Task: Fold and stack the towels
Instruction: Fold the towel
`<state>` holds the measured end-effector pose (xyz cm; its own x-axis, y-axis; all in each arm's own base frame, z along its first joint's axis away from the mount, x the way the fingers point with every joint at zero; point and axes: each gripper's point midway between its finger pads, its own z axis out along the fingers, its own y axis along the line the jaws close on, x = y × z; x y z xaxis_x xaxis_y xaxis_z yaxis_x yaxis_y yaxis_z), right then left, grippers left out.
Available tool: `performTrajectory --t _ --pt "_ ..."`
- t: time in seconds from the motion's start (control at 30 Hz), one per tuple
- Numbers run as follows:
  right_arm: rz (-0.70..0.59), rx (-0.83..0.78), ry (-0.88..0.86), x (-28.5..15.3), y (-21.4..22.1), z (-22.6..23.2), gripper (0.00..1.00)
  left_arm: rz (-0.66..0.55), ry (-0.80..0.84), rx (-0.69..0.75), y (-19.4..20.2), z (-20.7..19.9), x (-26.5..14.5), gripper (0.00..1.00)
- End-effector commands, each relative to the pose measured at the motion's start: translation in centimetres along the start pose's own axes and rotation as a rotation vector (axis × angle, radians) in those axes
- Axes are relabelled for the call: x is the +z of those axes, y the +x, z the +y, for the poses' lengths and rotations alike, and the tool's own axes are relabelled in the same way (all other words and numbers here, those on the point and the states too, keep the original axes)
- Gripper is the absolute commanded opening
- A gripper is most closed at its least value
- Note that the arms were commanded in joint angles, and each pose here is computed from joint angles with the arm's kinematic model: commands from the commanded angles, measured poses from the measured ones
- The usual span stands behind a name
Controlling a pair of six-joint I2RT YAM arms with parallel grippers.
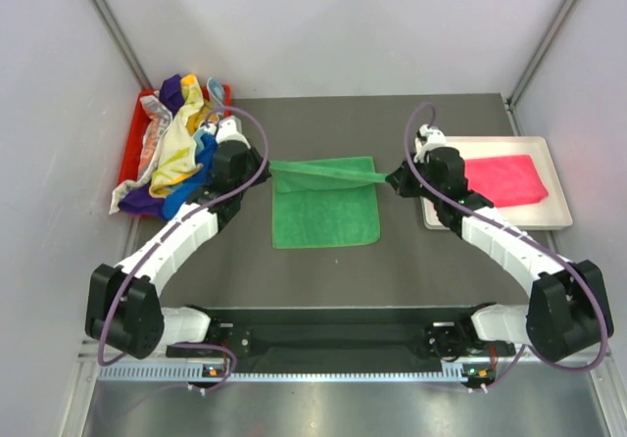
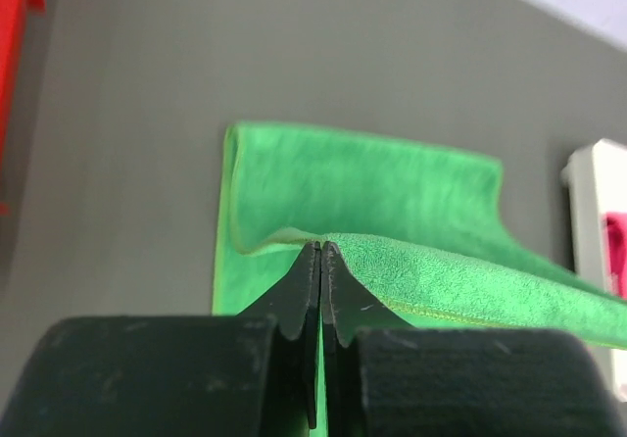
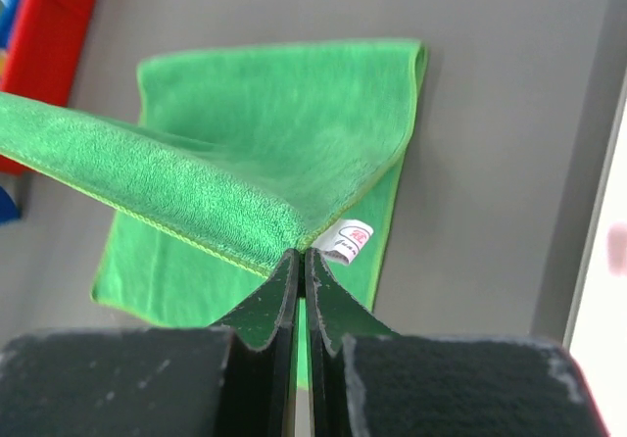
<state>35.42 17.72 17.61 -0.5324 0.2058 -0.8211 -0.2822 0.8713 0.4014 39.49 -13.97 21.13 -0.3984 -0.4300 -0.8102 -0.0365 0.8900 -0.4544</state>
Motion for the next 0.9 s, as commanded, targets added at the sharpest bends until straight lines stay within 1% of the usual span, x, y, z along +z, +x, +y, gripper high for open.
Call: performTrajectory --t 0.0,0.03,0.13,0.23,0.43,0.53,0.67,0.73,0.87 --pt "0.016 0.001 -0.037 -0.1 1.3 0.7 0.0 0.022 -0.004 -0.026 1.7 1.0 -0.8 0.0" --pt "0.03 0.004 -0.045 0.0 2.0 0.7 0.0 0.032 0.002 -0.029 2.1 1.1 -1.0 0.0" --pt "0.094 0.022 -0.035 0.2 4.8 -0.1 0.0 0.098 -0.005 -0.035 4.9 2.3 -1.2 0.0" --pt "0.137 0.029 -0.03 0.2 6.6 -0.6 0.0 0.158 -0.013 -0.043 7.1 3.0 -1.4 0.0" --pt "0.209 0.029 -0.037 0.2 9.0 -0.7 0.0 0.237 -0.027 -0.058 9.9 4.0 -1.5 0.0" --pt "0.212 0.026 -0.021 0.2 8.7 -0.8 0.0 0.231 -0.037 -0.048 9.2 3.8 -1.4 0.0" --pt "0.163 0.012 -0.035 0.3 5.9 0.2 0.0 0.189 -0.035 -0.024 6.4 2.6 -1.5 0.0" --pt "0.17 0.013 -0.032 -0.4 5.8 0.4 0.0 0.152 -0.028 -0.006 4.5 1.9 -1.9 0.0" --pt "0.166 0.017 -0.041 -1.3 6.1 0.6 0.0 0.139 -0.027 0.012 3.7 1.9 -3.1 0.0"
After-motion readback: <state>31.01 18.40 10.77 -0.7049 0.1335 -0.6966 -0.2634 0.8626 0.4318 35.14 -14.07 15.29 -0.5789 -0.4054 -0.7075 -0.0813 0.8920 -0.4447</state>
